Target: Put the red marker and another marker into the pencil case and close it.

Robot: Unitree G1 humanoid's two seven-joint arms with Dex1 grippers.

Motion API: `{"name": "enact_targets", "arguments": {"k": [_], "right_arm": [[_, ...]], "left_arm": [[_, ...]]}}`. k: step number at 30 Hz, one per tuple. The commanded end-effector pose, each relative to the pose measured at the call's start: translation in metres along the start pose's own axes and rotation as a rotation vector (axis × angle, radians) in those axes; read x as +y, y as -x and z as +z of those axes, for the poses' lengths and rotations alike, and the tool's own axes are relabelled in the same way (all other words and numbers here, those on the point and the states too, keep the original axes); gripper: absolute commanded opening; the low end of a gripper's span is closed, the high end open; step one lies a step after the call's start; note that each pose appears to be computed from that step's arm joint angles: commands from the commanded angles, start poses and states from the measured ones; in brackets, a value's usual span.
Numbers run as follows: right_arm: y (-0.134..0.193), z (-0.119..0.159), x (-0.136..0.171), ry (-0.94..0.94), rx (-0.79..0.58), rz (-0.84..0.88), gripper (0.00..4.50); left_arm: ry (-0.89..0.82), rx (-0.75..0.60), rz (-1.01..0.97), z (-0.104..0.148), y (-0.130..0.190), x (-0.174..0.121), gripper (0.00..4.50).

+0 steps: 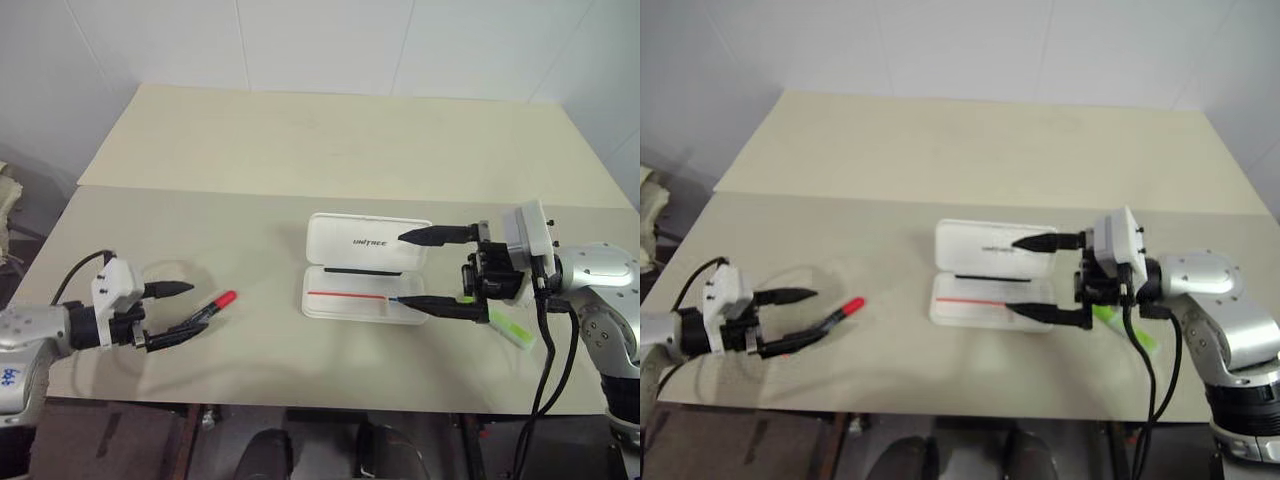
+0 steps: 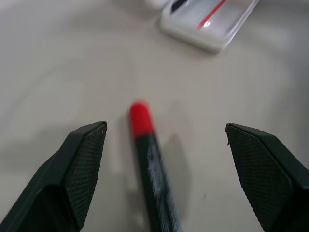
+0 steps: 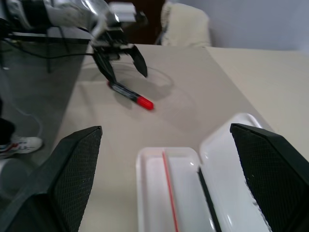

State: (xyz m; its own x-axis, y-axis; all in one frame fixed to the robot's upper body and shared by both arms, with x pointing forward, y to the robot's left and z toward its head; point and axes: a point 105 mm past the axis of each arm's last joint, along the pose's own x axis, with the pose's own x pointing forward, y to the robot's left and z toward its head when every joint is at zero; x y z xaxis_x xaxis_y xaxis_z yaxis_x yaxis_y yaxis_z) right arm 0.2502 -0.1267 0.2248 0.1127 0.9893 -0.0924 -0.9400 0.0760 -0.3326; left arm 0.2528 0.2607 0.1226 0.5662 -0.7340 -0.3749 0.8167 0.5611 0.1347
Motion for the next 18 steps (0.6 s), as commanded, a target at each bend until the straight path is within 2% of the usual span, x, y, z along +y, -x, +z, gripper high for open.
{"name": "enact_targets", "arguments": {"k": [1, 7, 13, 18], "right_arm": [[-0.004, 0.011, 0.008, 0.042, -0.012, 0.07, 4.5], [0.0, 0.008, 0.004, 0.041, 0.006, 0.064, 4.5], [-0.001, 0.009, 0.002, 0.05, 0.009, 0.052, 4.5], [0.0, 0.009, 0.002, 0.052, 0.015, 0.04, 4.5]], "left_arm": [[-0.02, 0.005, 0.056, -0.006, 0.003, 0.002, 4.23], [0.008, 0.024, 0.057, -0.021, -0.006, -0.006, 4.23], [0.025, 0.066, 0.123, -0.038, -0.015, 0.0, 4.23], [0.028, 0.067, 0.174, -0.04, -0.018, 0.007, 2.99]]}}
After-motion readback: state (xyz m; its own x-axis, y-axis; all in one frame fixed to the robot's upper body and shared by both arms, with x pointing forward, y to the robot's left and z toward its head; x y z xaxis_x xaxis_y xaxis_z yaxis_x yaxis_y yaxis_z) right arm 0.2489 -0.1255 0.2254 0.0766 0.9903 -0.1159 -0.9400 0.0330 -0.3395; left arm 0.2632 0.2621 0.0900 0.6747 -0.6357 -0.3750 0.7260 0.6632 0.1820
